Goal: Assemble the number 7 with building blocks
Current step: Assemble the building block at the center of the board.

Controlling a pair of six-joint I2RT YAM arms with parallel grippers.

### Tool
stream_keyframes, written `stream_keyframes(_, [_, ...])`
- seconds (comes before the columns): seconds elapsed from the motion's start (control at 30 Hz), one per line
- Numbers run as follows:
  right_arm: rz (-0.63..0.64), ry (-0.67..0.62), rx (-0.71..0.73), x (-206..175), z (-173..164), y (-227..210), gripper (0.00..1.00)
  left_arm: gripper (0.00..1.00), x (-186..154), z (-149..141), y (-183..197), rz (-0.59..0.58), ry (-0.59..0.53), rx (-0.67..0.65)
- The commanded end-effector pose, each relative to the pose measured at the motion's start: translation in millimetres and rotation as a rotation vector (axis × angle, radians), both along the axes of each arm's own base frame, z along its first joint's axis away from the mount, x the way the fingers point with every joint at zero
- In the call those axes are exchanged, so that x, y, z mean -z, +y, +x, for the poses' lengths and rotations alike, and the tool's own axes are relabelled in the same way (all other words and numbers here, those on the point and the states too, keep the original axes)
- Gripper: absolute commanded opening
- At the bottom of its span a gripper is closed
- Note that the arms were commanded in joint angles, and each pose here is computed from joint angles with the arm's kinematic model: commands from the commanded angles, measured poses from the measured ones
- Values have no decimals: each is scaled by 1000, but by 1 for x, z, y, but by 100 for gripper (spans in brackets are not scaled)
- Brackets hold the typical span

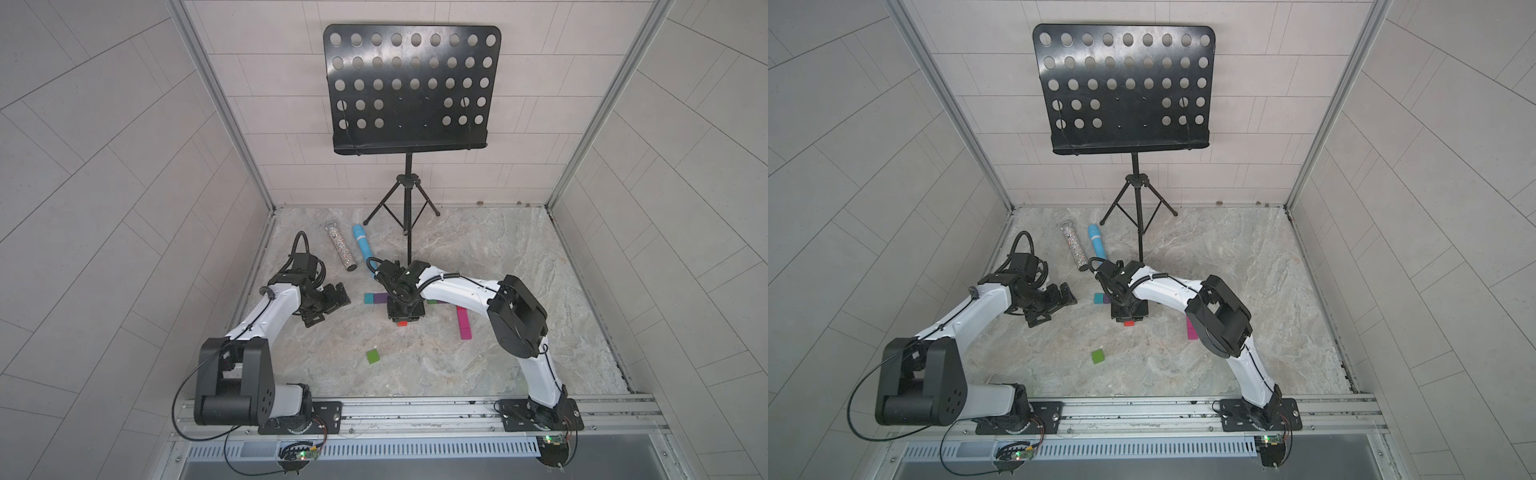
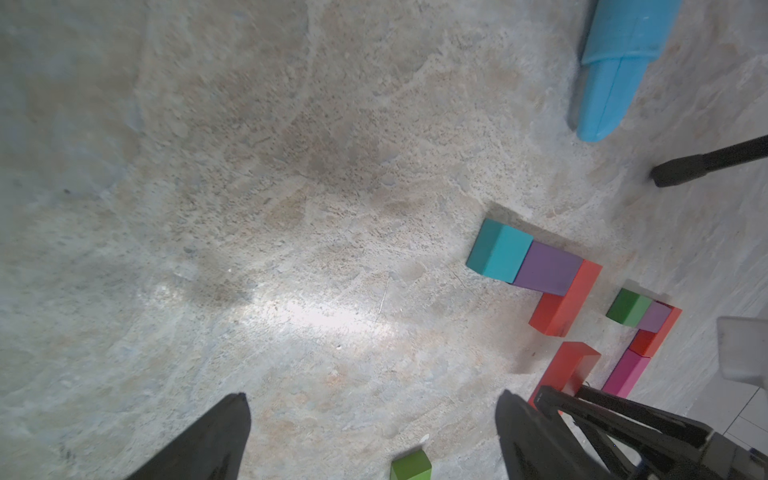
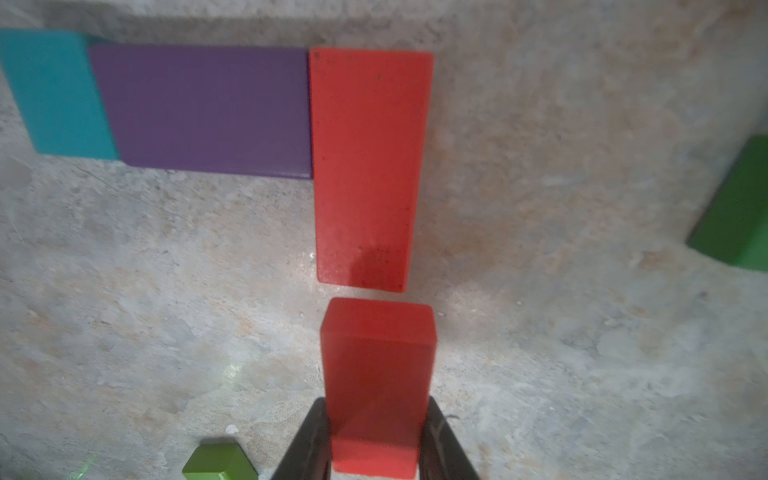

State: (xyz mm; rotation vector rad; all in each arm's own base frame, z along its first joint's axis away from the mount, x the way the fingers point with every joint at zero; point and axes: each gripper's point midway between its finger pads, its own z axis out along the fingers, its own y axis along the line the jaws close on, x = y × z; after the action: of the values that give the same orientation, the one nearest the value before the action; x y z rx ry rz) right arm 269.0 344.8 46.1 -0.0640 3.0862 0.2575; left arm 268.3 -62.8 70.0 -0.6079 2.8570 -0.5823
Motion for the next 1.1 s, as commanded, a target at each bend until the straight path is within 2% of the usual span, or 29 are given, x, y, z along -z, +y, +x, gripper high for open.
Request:
stream_keyframes(0.0, [-4,27,29,10,-4,4,35,100,-2,3,-1,0,-16,14])
stream_keyframes(0.47, [-27,67,51,27,-9,2,40,100,1,4,-2,-3,-8,23])
stream_keyframes(0.73, [-23,32,46,11,-6,0,45,100,1,3,-1,1,-8,25])
stream_keyframes(1.07, [-37,33,43,14,-5,0,42,100,1,3,-1,2,-7,27])
